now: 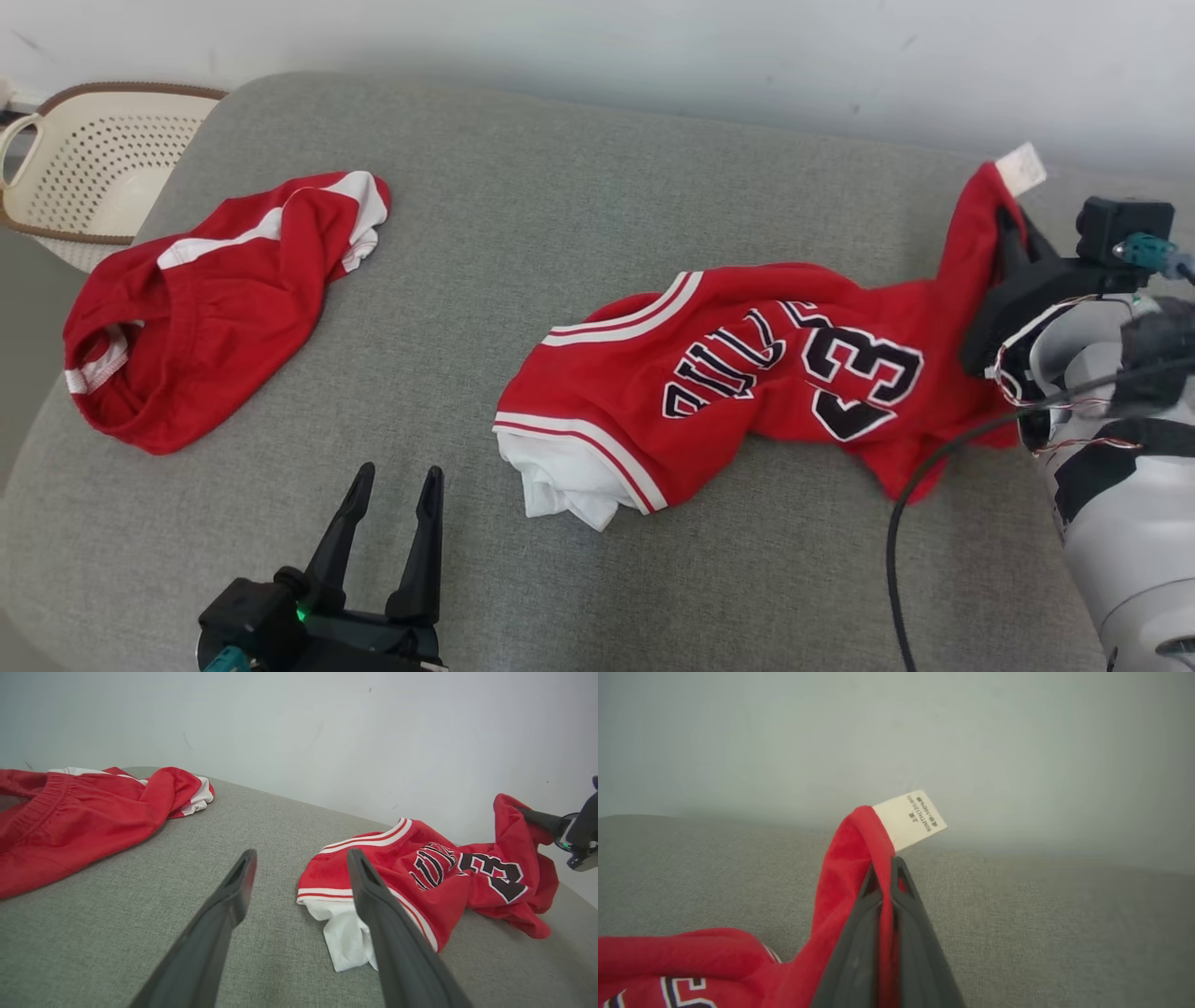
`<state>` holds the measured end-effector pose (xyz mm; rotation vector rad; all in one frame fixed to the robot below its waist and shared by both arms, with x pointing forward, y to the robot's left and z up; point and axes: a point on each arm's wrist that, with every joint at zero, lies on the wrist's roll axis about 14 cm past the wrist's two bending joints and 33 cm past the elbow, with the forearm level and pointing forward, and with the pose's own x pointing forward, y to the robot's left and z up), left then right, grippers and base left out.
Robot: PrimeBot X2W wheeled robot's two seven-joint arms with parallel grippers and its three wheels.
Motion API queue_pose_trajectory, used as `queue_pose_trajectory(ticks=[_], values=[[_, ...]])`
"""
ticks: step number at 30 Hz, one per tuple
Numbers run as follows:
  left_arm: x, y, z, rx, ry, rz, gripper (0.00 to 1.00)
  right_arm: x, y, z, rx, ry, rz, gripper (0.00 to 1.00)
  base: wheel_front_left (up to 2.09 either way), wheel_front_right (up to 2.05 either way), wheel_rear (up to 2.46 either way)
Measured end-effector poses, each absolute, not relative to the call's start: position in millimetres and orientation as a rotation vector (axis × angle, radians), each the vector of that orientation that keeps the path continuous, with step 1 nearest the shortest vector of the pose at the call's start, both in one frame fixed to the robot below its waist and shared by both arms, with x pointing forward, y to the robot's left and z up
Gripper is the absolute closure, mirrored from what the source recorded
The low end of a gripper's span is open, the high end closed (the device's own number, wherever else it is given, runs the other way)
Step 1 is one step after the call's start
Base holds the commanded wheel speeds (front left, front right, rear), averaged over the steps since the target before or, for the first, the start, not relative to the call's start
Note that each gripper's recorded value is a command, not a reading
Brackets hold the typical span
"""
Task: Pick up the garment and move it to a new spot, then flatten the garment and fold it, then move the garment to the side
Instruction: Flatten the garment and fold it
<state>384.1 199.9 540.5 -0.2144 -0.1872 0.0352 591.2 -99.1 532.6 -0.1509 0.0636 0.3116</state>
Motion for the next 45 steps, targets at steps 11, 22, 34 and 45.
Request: queue_pose_trajectory(ticks=[11,22,34,45], values=[[381.1,196.6,543.0,-0.220,-0.194,0.034,0.00,580.8,-114.5,536.7,-0.194,0.045,0.292,0.00,0.00,0.00,0.00],[384.2,176.3,543.8,-0.221,-0.195,-0.027,0.00,525.6,-108.4,567.6,-0.069,-0.161,0.320,0.00,0.00,0.00,0.00],[390.8,165.1,535.9,-0.217,-0.170,-0.066,0.00,460.0,-110.4,559.4,0.047,-0.221,0.308,0.00,0.00,0.00,0.00],[385.8,157.0,503.4,-0.220,-0.067,-0.083,0.00,423.2,-106.3,534.6,0.084,-0.160,0.291,0.00,0.00,0.00,0.00]])
